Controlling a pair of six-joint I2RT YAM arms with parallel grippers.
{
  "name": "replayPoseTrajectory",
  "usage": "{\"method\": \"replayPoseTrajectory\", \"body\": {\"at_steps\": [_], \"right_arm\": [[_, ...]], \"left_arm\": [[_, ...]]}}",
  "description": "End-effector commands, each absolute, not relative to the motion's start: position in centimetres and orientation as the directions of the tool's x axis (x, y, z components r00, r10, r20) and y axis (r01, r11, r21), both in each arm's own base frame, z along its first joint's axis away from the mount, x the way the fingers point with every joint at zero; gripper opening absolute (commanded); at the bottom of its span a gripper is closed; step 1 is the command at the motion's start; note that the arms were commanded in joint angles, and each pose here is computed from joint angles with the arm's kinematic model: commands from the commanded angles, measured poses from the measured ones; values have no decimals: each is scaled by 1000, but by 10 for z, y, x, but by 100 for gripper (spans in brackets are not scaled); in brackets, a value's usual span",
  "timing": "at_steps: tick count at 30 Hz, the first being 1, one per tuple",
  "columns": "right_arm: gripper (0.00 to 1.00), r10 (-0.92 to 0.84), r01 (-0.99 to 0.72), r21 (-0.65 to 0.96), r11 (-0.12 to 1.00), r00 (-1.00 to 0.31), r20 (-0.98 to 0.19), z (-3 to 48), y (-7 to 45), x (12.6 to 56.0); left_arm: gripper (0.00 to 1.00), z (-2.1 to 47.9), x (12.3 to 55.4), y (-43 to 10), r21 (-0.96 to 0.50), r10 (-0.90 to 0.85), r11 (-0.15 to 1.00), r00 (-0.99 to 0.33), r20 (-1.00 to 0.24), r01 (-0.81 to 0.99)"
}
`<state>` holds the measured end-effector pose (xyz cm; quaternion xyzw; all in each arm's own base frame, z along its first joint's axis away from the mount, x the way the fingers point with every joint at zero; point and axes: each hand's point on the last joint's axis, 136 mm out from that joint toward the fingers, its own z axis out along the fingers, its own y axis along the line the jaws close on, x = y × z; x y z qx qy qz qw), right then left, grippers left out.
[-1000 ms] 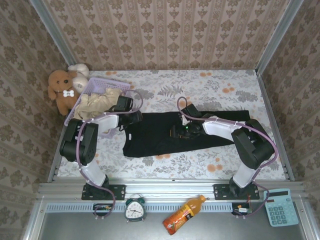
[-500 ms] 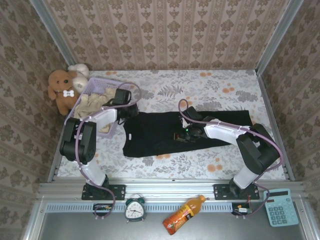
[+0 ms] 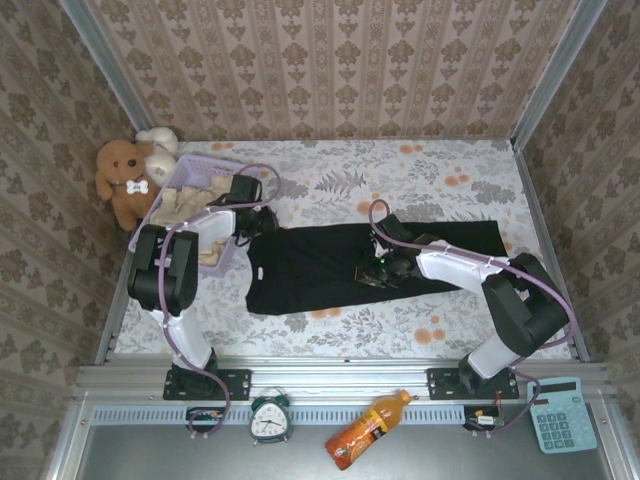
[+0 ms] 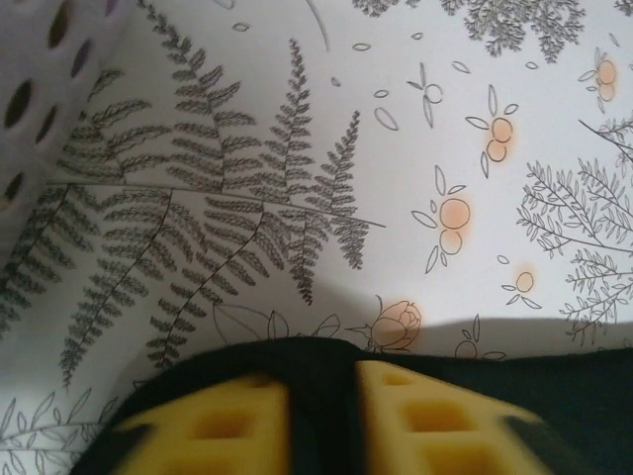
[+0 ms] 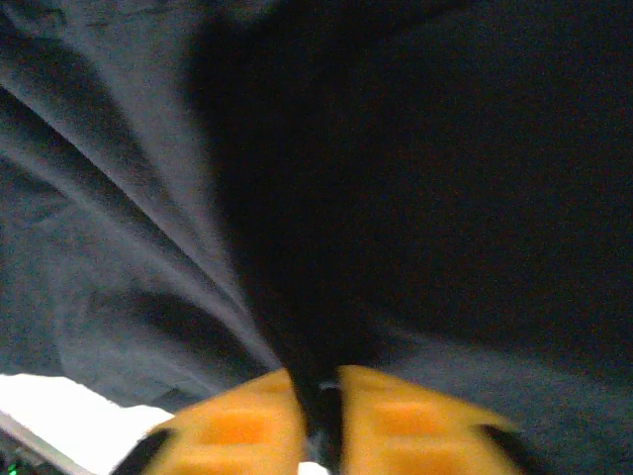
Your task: Fold and stack the mixed laundry pile
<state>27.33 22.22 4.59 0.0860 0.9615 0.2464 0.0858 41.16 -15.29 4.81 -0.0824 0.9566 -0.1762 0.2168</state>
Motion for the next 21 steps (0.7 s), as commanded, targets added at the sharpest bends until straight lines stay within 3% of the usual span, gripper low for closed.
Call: {"method": "replayPoseTrajectory", "body": {"at_steps": [1,3,5,8,10,13,17,21], "right_arm": [[65,201,124,391,912,-966,-163,47,205,280],[77,175,92,332,939,-958,-228,59,192,286],[77,161,67,308,949,-943,-291,75,184,298],[72,165,55,294,954,-916,-365,94,176,320],[66,170,46,302,952,-901,-399,99,177,335],[46,158,38,273,961,-889,-431,95,173,360],[33,188,116,187,976,-880,-437,77,138,390],[33,207,148,173,974,-892,-403,52,119,408]], "left_arm": [[43,69,414,-147,-360,-234,930,-880,-414,-78],[55,79,411,-143,-346,-227,935,-872,-433,-72],[58,90,406,-143,-352,-217,935,-868,-446,-53],[43,108,397,-152,-380,-202,925,-864,-462,-14],[27,119,388,-162,-402,-192,915,-858,-476,18],[3,123,372,-183,-442,-182,895,-861,-475,55],[0,103,351,-205,-521,-224,853,-877,-425,35],[0,72,338,-224,-567,-261,823,-899,-351,-18]]}}
